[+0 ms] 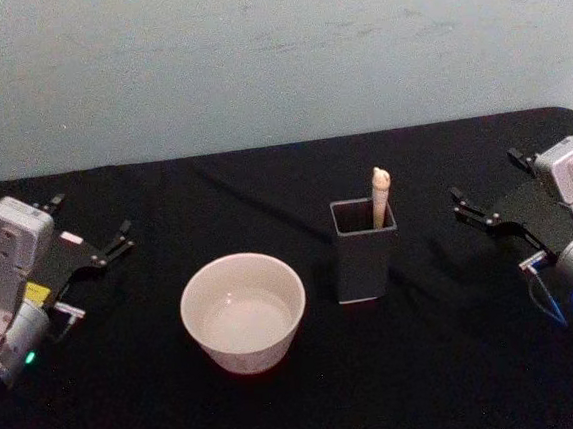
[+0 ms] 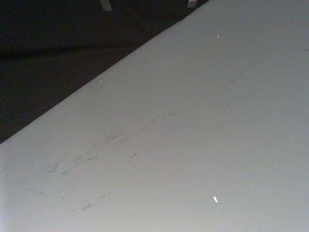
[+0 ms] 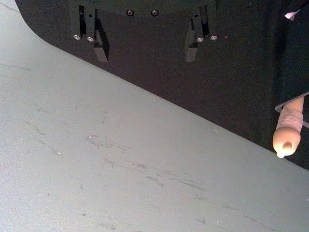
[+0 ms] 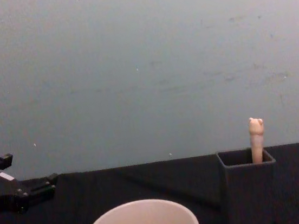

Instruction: Pick up the stirring spoon with one hand, stir inside the cup, then place it back in its original position.

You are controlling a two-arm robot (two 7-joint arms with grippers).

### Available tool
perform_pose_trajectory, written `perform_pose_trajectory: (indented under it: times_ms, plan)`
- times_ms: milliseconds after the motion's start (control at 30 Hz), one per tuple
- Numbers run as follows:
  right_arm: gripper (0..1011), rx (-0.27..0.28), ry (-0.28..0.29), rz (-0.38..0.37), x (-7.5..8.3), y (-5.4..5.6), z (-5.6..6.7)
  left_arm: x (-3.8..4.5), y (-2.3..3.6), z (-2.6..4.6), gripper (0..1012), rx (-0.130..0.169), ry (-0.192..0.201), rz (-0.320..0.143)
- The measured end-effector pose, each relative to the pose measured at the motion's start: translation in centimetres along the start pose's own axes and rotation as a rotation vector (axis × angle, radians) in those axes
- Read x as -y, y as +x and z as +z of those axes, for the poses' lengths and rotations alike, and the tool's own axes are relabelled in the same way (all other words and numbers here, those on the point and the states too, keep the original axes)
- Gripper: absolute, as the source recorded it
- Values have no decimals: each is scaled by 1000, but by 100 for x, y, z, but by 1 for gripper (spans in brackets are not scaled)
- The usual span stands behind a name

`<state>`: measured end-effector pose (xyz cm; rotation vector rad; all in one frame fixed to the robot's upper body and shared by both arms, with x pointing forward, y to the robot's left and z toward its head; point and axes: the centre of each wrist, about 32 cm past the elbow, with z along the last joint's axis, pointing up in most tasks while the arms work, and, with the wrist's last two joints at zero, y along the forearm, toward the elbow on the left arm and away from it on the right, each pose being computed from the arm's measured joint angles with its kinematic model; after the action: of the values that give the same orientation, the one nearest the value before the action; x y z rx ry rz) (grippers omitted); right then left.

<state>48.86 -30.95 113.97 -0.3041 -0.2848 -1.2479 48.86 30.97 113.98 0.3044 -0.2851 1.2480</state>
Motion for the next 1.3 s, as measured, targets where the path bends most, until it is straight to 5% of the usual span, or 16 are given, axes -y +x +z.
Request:
perform_pose_trajectory:
  times_ms: [1300]
  plan:
    - [1002,-1,0,-2,-3,4,1,0,0,0,1001,0,0,0]
